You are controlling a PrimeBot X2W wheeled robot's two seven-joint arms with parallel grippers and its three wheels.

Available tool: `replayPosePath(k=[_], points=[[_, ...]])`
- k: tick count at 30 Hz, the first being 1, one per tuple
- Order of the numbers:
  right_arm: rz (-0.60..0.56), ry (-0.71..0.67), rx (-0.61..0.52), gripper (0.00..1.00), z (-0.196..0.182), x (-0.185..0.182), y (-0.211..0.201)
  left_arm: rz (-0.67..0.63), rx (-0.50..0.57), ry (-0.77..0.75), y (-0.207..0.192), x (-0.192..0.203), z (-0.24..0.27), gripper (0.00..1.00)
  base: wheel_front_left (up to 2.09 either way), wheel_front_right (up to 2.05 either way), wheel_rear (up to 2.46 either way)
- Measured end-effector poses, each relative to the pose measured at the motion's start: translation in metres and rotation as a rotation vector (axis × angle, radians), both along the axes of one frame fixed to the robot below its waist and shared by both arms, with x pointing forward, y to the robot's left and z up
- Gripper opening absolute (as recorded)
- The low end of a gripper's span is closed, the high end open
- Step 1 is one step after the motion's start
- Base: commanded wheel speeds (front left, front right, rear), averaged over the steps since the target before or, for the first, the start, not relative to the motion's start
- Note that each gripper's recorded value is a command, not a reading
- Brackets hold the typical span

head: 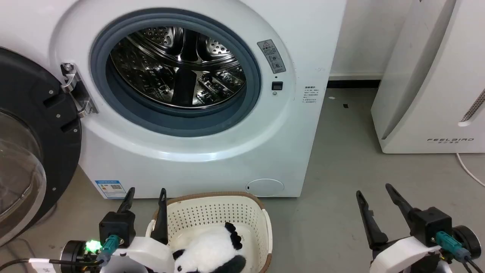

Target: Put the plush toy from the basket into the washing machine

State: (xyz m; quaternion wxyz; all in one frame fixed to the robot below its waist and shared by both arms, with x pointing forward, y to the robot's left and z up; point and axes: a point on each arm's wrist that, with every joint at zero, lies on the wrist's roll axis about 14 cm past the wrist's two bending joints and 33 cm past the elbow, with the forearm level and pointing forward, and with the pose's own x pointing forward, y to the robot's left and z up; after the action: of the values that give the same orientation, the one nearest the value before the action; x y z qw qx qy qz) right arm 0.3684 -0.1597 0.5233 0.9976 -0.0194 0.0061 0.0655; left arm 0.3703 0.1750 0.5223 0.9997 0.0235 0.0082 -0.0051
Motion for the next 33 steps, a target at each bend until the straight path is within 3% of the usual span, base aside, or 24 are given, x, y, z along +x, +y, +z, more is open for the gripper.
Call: replayPosePath(k=[33], points=[[-0.027, -0.026, 0.034, 1.00, -0.004, 0.005, -0.009, -0.048, -0.061, 0.108, -0.019, 0.006, -0.047, 1.00, 0.00, 0.00, 0.00]])
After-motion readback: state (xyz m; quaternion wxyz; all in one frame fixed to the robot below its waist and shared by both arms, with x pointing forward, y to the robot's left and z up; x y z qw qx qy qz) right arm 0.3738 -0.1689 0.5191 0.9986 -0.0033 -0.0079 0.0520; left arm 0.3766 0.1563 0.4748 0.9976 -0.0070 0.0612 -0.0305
